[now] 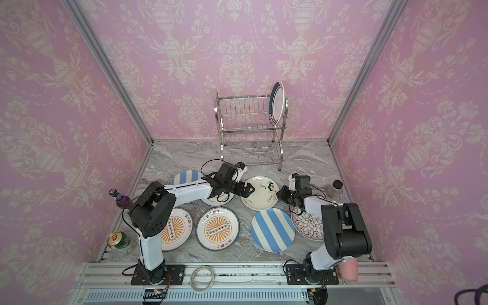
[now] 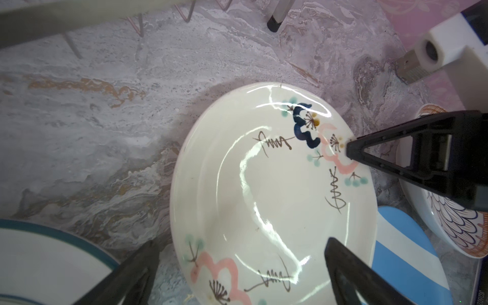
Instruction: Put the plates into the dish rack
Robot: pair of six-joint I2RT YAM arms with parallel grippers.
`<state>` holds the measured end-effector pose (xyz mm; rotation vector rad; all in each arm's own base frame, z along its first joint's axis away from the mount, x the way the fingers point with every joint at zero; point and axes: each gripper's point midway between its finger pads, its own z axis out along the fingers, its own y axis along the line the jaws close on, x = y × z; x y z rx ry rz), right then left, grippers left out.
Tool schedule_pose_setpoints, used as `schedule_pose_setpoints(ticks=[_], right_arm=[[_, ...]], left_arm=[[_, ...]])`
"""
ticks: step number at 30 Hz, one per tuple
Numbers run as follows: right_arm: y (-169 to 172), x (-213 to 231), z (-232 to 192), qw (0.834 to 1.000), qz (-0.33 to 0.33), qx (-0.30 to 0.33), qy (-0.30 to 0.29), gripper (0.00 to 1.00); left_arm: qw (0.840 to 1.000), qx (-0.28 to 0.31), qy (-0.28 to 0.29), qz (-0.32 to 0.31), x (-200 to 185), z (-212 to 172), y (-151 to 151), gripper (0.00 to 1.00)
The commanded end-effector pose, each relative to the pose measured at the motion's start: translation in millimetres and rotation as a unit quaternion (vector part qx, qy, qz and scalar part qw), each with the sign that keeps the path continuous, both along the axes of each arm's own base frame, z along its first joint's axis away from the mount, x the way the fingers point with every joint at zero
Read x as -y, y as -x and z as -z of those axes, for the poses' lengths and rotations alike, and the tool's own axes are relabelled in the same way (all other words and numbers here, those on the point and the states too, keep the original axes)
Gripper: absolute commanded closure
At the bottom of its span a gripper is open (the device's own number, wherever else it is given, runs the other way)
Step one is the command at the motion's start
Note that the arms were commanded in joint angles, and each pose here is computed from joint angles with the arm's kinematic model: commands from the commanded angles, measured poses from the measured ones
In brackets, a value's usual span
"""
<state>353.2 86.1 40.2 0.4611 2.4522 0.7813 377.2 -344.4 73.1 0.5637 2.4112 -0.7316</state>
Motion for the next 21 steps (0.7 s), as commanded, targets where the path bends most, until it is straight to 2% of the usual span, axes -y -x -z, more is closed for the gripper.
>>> schedule_pose_setpoints(ticks=[1, 6, 11, 21], right_arm=[[5.7, 11.7, 6.7, 1.0, 0.016, -0.009, 0.024, 1.0], [6.0, 12.6, 5.5, 1.0, 0.018, -0.008, 0.025, 1.0], [7.1, 12.1, 6.1, 1.0, 0.019, -0.008, 0.021, 1.0], [4.4, 8.3, 10.9, 1.0, 0.018, -0.007, 0.007, 1.0]], left_arm=[[0.999, 0.005, -0.033, 0.011, -1.2, 7.4, -2.4, 0.01], [1.0, -0.007, -0.011, 0.016, 7.8, 10.7, -0.6, 0.01], [1.0, -0.011, -0.026, 0.007, 3.6, 16.2, -2.7, 0.01], [0.999, -0.027, 0.013, 0.029, 19.3, 15.2, 1.7, 0.01]])
